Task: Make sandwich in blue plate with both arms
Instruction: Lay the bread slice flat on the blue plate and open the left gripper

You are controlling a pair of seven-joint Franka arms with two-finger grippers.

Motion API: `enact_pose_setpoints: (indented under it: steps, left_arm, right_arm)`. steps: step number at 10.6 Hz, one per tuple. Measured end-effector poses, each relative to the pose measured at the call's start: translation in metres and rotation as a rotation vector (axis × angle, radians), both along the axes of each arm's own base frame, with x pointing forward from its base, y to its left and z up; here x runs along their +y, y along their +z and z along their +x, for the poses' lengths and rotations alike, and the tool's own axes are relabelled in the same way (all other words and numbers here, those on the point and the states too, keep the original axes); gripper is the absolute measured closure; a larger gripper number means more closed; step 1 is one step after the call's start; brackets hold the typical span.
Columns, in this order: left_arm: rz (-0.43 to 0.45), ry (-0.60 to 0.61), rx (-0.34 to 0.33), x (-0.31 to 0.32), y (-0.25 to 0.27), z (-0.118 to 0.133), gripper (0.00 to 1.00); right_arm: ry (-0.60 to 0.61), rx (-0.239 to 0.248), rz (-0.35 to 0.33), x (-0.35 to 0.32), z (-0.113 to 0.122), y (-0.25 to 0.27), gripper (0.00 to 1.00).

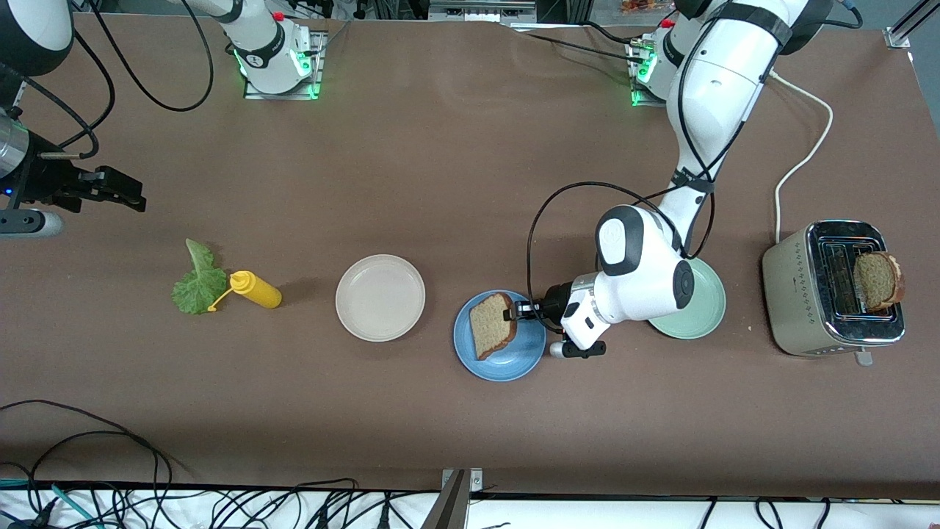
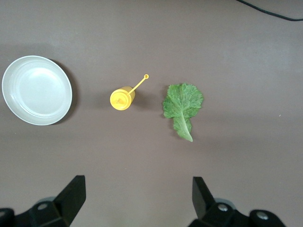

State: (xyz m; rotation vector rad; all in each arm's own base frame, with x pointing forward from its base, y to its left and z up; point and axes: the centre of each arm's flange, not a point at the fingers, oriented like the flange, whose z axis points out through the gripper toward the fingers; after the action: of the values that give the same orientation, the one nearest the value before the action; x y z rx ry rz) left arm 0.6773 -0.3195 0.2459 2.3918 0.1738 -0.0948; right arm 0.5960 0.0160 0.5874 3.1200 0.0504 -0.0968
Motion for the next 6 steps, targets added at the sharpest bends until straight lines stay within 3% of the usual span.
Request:
enact_pose_setpoints:
  steps: [3, 6]
  left_arm:
    - [0.002, -0.061, -0.049, 0.001, -0.007, 0.0, 0.92]
    - [0.01, -0.167, -0.144, 0.014, -0.025, 0.004, 0.89]
  right_arm:
    - [0.0, 0.0, 0.0, 0.0, 0.0, 0.0, 0.0]
    - [0.0, 0.0, 0.0, 0.0, 0.0, 0.0, 0.0]
